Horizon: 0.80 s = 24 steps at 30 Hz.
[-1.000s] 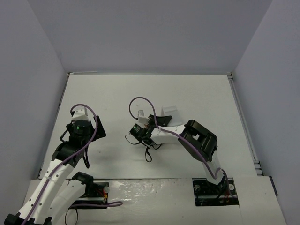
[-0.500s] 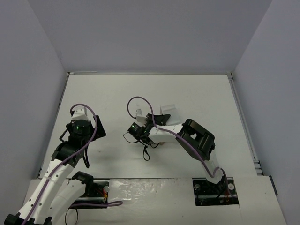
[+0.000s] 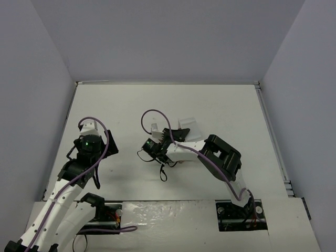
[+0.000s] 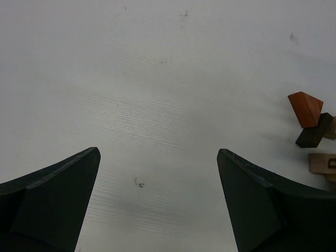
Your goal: Build the wood block tower
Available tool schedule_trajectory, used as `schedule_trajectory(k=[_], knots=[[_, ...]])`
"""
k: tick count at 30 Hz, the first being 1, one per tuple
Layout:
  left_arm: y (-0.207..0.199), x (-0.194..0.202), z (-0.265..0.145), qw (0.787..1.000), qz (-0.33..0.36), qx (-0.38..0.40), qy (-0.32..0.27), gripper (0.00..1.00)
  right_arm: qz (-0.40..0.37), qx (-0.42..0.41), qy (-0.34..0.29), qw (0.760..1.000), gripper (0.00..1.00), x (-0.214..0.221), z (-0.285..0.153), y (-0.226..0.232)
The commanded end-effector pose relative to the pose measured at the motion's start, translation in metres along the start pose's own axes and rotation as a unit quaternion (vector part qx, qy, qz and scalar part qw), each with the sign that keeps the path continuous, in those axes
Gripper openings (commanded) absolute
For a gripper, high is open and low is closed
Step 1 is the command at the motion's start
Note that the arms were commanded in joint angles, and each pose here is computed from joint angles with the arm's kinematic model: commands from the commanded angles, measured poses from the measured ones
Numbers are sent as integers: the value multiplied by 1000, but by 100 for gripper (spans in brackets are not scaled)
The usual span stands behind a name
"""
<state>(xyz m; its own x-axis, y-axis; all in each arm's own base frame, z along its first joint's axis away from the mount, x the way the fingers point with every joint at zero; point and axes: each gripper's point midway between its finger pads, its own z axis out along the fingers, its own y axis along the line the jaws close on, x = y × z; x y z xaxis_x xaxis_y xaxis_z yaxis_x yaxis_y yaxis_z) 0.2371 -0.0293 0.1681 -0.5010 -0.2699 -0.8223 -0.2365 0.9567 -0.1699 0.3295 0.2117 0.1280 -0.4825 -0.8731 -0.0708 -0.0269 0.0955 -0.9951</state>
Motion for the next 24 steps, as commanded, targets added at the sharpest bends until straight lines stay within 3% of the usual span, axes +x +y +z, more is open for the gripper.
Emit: schedule_trajectory(k=[1, 7, 14, 19, 24], knots=[[-7, -19, 0, 999, -9, 9, -32, 93, 12, 70, 31, 997, 0, 4, -5, -48], [-6, -19, -1, 999, -10, 8, -33, 93, -4, 74, 42, 996, 0, 19, 2, -40], [-6, -20, -2, 999, -11, 7, -34, 93, 10, 77, 21, 997, 0, -9, -17, -54], [-7, -19, -2, 999, -12, 10, -32, 93, -13, 92, 87, 992, 0, 40, 22, -54], [-7, -19, -2, 999, -13, 10, -34, 93, -10, 94, 85, 992, 0, 35, 20, -54]])
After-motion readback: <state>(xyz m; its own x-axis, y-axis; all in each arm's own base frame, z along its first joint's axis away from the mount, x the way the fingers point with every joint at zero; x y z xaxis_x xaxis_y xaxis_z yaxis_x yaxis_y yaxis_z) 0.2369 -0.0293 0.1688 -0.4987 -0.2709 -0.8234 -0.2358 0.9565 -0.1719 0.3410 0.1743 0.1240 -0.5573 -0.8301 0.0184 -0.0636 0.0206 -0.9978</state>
